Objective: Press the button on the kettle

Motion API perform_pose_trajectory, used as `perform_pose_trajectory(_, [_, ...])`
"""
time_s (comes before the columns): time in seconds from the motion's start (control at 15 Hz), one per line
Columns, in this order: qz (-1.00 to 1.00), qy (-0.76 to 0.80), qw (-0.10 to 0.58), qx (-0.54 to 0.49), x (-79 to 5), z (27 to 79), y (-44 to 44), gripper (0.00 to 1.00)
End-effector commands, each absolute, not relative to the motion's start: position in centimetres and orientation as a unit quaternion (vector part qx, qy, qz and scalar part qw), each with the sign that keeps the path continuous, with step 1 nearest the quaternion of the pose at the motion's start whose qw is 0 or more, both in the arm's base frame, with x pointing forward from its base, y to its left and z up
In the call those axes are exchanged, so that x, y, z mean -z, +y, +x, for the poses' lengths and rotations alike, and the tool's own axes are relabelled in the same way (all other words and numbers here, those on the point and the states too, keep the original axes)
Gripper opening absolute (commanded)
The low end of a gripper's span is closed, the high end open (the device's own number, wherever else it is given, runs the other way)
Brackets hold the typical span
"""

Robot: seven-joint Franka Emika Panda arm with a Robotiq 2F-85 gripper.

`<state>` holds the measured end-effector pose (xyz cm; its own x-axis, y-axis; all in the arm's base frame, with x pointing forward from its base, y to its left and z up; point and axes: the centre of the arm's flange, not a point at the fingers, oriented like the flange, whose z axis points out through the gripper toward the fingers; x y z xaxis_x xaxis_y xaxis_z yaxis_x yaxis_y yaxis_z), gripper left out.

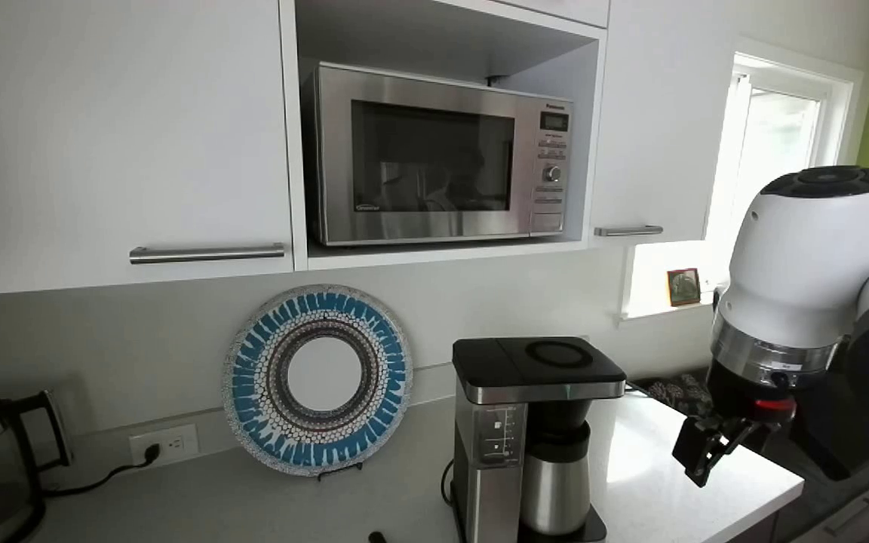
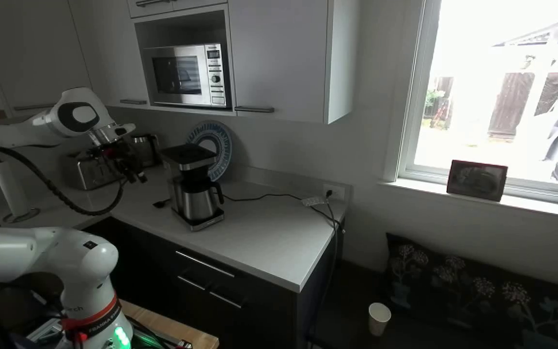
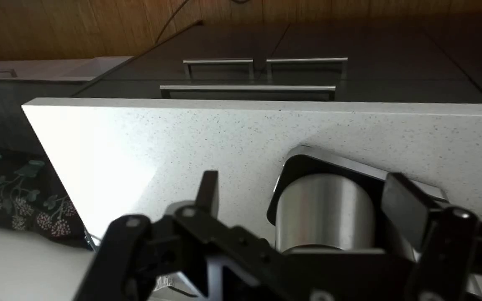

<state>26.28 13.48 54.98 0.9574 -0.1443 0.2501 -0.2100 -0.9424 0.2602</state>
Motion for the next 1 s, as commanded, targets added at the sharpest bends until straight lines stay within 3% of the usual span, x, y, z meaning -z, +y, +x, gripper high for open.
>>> perform_pose_trajectory(0.0, [0.977, -0.108, 0.148, -0.107, -54.7, 26.9, 13.1, 1.00])
perform_pose_trajectory(0.6, [0.949, -0.265, 0.170, -0.017, -50.2, 32.0, 2.2, 1.00])
perform_pose_trajectory(0.93, [0.942, -0.314, 0.120, 0.006, -47.7, 32.9, -4.1, 1.00])
